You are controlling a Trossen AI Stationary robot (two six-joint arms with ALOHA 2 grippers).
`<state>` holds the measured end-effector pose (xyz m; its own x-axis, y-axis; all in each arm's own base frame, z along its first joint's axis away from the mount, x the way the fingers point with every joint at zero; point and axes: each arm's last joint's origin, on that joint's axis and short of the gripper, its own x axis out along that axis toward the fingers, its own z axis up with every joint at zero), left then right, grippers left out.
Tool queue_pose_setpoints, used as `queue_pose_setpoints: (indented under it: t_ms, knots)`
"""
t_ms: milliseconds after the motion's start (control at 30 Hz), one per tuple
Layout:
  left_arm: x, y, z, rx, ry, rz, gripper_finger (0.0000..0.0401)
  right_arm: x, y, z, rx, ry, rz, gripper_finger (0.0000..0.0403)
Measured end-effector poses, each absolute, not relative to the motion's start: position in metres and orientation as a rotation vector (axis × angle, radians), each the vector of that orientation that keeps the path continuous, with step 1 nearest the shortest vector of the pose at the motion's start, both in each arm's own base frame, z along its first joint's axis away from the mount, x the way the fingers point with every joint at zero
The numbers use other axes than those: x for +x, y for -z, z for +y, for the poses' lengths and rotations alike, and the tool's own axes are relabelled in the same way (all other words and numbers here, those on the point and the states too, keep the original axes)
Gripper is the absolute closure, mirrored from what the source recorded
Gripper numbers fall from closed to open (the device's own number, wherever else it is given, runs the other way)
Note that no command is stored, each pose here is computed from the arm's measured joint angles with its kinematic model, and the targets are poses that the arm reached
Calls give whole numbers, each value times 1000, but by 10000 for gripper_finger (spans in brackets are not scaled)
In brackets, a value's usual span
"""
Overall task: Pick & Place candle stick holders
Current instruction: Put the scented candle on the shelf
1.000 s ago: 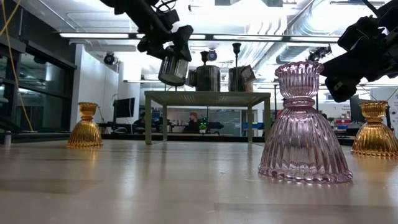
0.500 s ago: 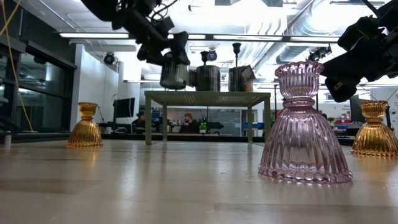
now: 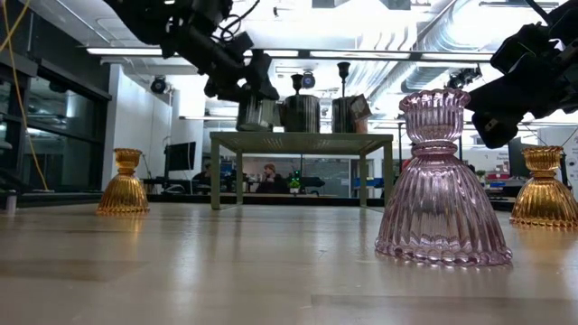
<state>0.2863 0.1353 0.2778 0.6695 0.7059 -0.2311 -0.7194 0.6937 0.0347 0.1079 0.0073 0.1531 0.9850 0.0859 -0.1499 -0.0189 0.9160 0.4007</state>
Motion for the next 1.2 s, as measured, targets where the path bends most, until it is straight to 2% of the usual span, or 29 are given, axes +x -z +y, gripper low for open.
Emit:
queue_pose_setpoints:
  t_ms: [300, 1200]
  knots:
    - [287, -273, 137, -4, -781, 281, 47, 108, -153, 7, 410, -54, 166, 359]
    - [278, -256, 146, -16, -780, 233, 47, 108, -153, 7, 410, -54, 167, 359]
